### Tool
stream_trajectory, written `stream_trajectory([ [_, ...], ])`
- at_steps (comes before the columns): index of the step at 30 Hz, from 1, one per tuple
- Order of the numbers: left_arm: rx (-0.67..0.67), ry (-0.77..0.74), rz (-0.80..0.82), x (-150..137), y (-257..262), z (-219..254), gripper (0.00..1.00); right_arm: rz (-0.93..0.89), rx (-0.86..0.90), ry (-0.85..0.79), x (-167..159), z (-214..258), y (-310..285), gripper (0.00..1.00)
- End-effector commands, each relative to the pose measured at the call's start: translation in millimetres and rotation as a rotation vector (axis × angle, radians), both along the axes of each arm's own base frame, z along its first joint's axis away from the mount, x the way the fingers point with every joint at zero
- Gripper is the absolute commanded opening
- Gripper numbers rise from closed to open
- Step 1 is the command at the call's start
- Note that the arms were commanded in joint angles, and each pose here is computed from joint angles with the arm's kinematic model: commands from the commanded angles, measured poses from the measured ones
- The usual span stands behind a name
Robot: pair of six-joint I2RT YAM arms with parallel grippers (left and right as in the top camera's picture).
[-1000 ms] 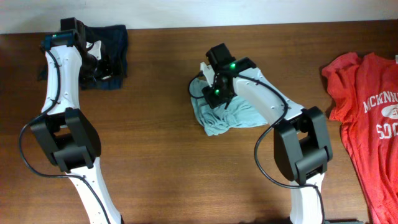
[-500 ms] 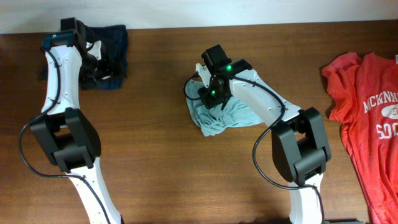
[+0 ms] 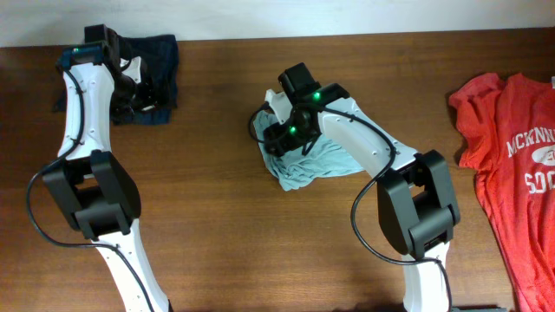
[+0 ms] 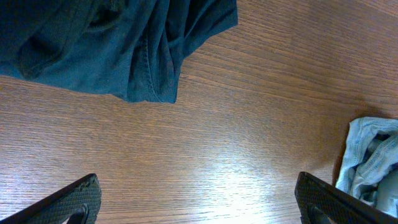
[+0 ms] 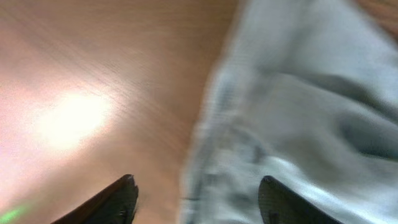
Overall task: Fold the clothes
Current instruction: 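Release the bundle and raise the right gripper to the upper right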
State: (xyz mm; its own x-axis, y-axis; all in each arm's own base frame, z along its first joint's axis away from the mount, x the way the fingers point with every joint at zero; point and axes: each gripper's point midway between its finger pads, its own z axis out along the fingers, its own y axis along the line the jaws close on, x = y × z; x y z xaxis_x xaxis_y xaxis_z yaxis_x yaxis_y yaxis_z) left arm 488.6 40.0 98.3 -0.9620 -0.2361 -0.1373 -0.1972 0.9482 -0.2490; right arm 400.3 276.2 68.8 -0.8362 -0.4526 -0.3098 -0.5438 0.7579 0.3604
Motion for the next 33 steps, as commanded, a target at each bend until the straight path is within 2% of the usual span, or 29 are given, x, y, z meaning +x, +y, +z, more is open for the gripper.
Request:
stream_trajectory([
  [1,0.005,-0.008,0.000,3,1,2,0.99,0.136,0.193,0.059,-22,18,29,0.72],
  [4,0.005,-0.008,0.000,3,1,2,0.99,0.112,0.197,0.040,-10,32,14,0.73],
  [8,0.005,-0.008,0.000,2,1,2,0.99,0.029,0.216,-0.031,17,76,-21,0.75],
  [12,0.001,-0.017,-0.001,5,1,2,0.99,-0.122,0.147,-0.113,45,114,-88,0.86],
  [15,0.012,-0.096,-0.001,23,3,7,0.99,-0.227,0.108,-0.086,47,119,-137,0.93],
  [16,0.016,-0.121,-0.001,29,4,8,0.99,-0.252,0.098,-0.070,47,117,-148,0.99],
  [21,0.022,-0.176,-0.002,41,6,12,0.99,-0.410,-0.001,0.002,41,104,-220,0.99],
  [23,-0.019,-0.181,-0.013,42,-1,14,0.99,-0.460,-0.021,0.003,43,102,-243,0.99],
  [26,-0.207,-0.198,-0.067,39,-34,25,0.99,-0.516,-0.020,0.003,44,102,-268,0.99],
  [29,-0.330,-0.206,-0.106,36,-59,34,0.99,-0.555,-0.020,0.003,44,102,-285,0.99],
  [32,-0.413,-0.181,-0.205,23,-93,39,0.89,-0.590,-0.020,0.004,44,102,-300,0.99],
  [33,-0.416,-0.166,-0.229,18,-101,39,0.89,-0.595,-0.020,0.004,43,102,-303,0.99],
])
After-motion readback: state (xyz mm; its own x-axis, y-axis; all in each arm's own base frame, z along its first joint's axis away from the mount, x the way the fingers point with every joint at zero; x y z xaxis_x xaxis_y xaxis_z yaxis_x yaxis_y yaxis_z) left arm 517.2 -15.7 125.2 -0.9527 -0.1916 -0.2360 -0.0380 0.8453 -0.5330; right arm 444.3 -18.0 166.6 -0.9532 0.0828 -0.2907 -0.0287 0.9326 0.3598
